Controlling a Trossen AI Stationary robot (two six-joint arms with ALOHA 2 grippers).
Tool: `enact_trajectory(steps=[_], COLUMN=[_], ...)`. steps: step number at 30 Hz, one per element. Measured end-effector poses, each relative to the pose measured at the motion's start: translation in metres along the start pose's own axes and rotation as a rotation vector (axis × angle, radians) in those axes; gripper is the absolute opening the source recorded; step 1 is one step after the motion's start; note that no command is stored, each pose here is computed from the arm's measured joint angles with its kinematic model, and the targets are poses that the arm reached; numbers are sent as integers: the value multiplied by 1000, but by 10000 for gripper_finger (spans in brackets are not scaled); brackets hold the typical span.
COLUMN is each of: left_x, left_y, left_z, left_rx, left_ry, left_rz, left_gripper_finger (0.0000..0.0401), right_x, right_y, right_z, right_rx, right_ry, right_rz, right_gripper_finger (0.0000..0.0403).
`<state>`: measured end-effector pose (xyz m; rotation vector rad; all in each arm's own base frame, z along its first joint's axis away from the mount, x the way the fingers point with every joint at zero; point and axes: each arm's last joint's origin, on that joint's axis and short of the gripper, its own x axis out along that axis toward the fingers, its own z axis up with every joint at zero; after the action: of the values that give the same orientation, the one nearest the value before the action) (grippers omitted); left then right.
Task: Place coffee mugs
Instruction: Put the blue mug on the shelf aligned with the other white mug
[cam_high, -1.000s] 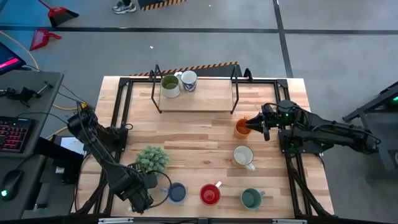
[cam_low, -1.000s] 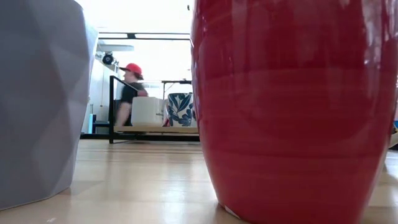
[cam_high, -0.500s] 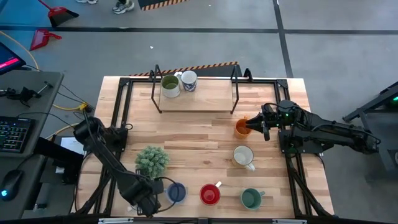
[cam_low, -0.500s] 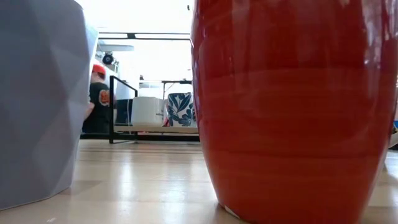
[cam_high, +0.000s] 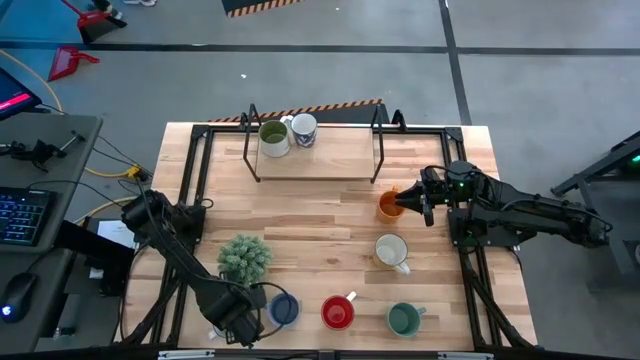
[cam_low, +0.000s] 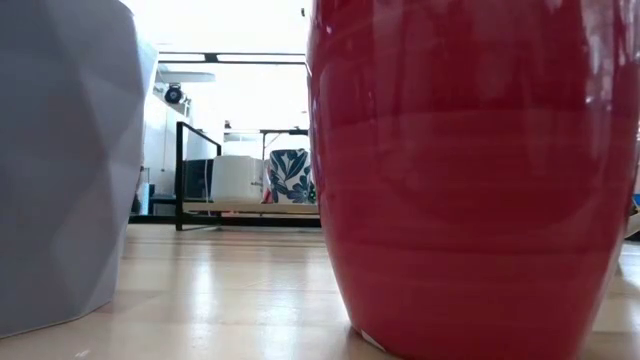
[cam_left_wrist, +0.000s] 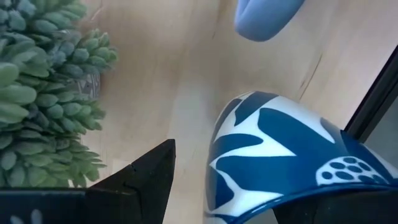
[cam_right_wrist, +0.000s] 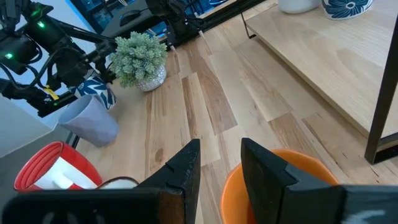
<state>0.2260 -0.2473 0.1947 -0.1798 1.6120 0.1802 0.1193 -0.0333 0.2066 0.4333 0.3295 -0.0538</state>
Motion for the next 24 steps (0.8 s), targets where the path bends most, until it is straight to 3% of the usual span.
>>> enact_trajectory(steps=[5,24], left_x=[0,0], left_y=[0,-4], left_z=[0,-9], left_rx=[0,-22], left_ry=[0,43], left_rz=[0,-11], left_gripper_finger=[196,47], right_x=[0,0], right_y=[0,-2], right_z=[-1,-6], right_rx=[4,47], right_ry=[6,57], right_rz=[-2,-19], right_gripper_finger=[97,97])
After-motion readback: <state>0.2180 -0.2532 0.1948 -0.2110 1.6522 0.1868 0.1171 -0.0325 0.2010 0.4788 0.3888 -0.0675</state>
